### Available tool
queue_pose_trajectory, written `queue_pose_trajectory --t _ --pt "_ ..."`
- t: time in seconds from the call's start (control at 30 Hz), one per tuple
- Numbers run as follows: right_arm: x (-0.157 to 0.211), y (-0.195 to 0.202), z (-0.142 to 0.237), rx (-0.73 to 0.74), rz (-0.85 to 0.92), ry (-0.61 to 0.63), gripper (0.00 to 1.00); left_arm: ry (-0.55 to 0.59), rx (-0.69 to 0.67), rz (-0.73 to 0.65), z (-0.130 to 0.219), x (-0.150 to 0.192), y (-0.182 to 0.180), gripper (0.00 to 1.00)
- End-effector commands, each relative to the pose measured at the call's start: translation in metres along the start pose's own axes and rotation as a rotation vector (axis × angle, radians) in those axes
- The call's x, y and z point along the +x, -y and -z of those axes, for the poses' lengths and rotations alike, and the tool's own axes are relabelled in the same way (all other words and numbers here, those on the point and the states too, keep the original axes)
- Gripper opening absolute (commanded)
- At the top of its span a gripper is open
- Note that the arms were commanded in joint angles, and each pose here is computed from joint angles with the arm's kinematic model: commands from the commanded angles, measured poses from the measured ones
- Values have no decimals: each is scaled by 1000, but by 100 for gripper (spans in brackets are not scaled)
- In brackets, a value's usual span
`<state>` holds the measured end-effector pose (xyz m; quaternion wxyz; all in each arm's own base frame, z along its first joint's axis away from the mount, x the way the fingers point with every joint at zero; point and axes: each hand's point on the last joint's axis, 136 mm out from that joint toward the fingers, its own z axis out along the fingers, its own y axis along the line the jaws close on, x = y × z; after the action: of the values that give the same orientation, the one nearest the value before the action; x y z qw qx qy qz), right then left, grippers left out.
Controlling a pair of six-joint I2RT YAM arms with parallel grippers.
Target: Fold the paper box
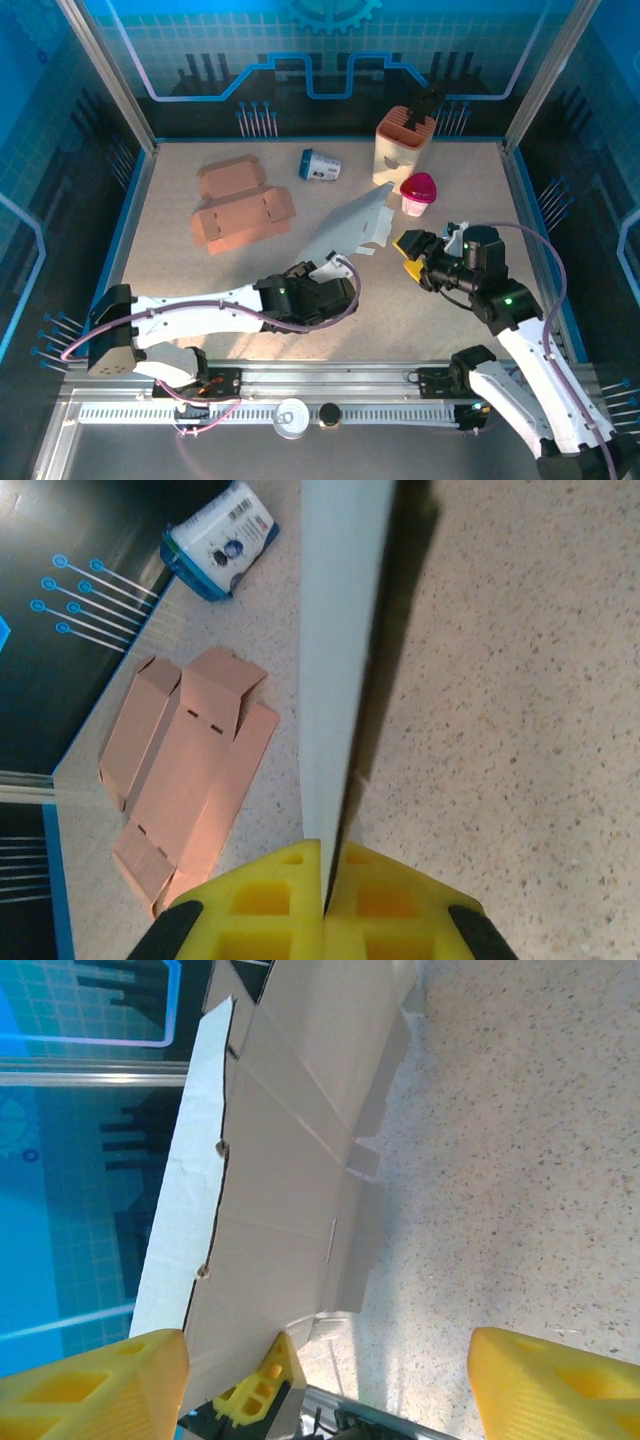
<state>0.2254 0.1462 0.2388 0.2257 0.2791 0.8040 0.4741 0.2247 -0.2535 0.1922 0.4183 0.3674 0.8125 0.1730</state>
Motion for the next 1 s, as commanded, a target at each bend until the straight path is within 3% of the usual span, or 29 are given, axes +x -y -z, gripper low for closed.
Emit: queue_pose_trajectory --t 0.0,0.17,0.4,0.73,0.97 --pt "-9 -10 9 15 -14 68 74 -15 25 22 14 -3 -11 0" --pt "-4 -22 13 7 -25 68 75 -23 41 -6 20 -9 -13 0" --pt "3 -45 25 -65 -100 188 77 -75 1 -30 17 -21 -14 0" --pt "19 -86 6 -80 -118 171 75 -106 -54 -53 18 -40 -18 0" --pt "19 -84 -6 -58 -136 198 62 -93 -80 -58 20 -53 -20 0"
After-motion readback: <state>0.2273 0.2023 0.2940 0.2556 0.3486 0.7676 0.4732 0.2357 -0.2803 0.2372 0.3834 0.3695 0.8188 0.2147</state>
